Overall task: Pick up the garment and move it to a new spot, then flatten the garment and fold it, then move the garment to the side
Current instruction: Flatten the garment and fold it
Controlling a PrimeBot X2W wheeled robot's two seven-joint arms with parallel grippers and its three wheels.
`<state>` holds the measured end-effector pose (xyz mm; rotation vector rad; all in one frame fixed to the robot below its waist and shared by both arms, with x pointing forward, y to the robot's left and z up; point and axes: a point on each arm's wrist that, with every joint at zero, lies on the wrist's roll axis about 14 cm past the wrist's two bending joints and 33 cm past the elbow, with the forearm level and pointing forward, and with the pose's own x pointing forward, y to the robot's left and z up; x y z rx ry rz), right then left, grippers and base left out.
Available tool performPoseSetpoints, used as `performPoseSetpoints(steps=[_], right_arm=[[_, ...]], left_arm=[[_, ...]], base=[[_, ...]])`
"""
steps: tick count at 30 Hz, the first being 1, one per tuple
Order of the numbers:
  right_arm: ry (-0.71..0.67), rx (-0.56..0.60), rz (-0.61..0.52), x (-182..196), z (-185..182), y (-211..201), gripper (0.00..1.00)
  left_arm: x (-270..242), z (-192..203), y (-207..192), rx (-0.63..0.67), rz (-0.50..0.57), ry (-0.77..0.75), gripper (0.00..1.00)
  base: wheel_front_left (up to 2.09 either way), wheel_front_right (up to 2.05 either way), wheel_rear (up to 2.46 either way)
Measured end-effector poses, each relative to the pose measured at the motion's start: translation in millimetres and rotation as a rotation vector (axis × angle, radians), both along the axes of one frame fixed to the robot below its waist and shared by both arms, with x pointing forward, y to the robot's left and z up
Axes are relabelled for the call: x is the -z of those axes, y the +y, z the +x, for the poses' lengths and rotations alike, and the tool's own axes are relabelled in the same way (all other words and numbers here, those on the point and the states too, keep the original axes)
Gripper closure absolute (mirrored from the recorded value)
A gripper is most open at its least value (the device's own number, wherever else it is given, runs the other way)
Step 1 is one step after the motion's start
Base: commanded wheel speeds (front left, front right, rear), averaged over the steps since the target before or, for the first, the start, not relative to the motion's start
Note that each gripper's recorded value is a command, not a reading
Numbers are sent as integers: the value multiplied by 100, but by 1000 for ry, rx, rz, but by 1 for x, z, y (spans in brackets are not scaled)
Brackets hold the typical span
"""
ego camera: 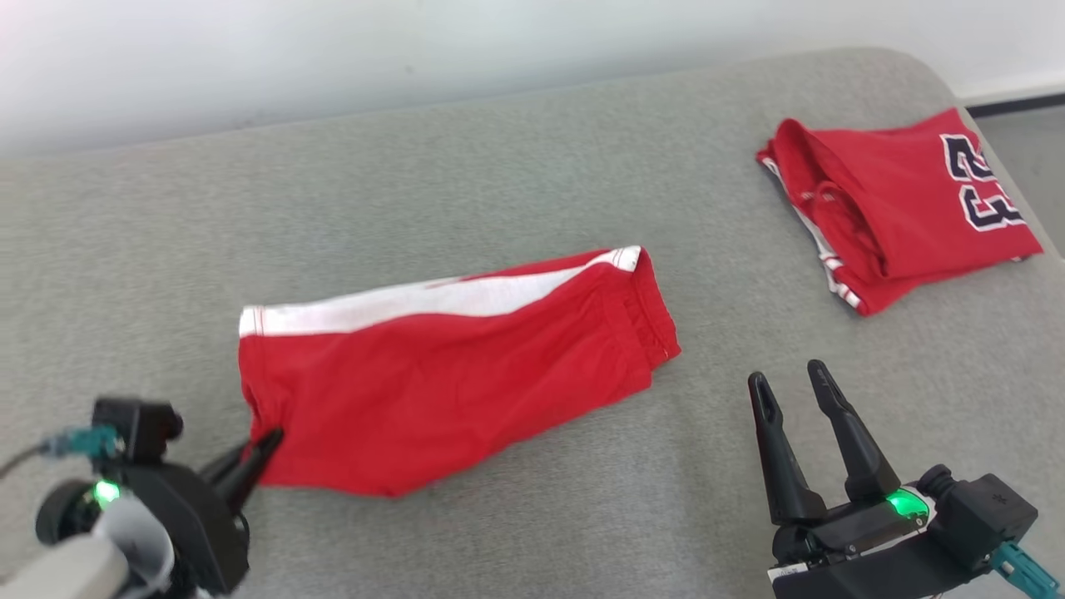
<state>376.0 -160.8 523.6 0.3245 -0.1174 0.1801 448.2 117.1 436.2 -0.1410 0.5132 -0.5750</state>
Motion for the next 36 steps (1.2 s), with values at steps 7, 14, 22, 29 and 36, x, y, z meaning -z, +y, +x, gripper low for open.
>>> performPoseSetpoints(steps=[7, 14, 22, 29, 36], right_arm=[[-20, -42, -33, -5, 0, 11, 0], [-61, -65, -90, -15, 1, 15, 0], [-100, -73, -127, -25, 1, 22, 0], [-112, -60, -140, -28, -2, 22, 0], [-104, -45, -147, -25, -7, 22, 0]], left_arm=[[2, -24, 5, -99, -55, -32, 0], [-58, 10, 45, -323, -53, -290, 0], [-120, -6, 85, -546, -88, -570, 0], [-133, -39, 105, -649, -71, -685, 0], [-110, -65, 105, -664, -31, -659, 0]], base=[[0, 0, 0], [0, 0, 0], [0, 0, 0], [0, 0, 0], [0, 0, 0]])
